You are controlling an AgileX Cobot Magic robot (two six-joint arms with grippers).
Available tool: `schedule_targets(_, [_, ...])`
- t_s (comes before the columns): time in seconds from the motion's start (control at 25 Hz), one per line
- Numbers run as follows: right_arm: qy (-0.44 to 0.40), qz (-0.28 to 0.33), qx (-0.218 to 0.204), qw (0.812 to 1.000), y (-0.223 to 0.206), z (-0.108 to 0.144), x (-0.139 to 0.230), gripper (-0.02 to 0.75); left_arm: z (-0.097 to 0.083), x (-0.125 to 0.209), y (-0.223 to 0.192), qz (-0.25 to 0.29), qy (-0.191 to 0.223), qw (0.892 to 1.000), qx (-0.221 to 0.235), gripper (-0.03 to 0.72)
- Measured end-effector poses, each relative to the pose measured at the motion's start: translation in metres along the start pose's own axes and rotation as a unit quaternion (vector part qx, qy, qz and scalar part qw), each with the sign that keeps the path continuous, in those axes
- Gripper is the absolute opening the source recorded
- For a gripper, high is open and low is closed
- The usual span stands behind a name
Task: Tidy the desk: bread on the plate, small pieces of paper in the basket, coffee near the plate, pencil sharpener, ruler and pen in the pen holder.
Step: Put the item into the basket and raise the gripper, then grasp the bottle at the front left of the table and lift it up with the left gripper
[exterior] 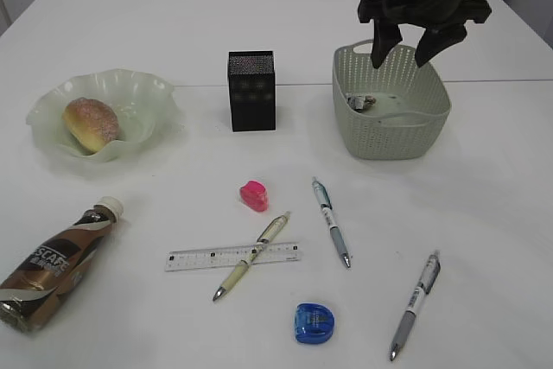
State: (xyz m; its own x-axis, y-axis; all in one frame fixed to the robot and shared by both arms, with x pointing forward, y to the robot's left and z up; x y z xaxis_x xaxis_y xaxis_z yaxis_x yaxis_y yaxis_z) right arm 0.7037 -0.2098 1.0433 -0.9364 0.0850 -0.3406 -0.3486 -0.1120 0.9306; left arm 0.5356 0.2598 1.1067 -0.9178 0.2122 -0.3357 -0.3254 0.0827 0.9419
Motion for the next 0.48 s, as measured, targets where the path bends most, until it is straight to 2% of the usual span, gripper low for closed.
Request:
schedule_targets(0.16, [-0.012, 0.01, -0.034, 0.999, 0.001, 0.008, 0.002, 0.467, -0.016, -0.003, -0.053, 0.078, -0.041, 0.996, 0.0, 0.407])
schedule_targets(0.32, [-0.019, 0.005, -0.06, 0.998, 0.013, 0.013, 0.003, 0.463, -0.042, -0.007, -0.106, 0.143, -0.102, 0.984, -0.011, 0.483])
schedule_targets(0.48, [-0.017, -0.016, -0.07, 0.997, 0.037, 0.015, 0.003, 0.46, -0.053, -0.004, -0.151, 0.199, -0.121, 0.972, -0.009, 0.535])
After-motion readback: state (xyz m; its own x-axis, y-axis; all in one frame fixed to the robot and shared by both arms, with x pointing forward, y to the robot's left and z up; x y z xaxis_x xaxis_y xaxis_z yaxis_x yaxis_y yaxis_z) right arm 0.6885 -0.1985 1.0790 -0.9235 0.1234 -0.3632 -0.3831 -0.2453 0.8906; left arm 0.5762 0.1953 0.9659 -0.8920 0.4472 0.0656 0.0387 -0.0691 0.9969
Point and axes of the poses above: a point on each arm's last joint axis where the gripper is mounted, y pointing back along that axis away from the gripper, z along the wrist's bending axis when the last joint is at zero, x = y × z, the point moved 2 cm from there along -y, pointing out along that axis toward the gripper, and after that the axes turned 9 degrees about -y, right-handed, at the moved point
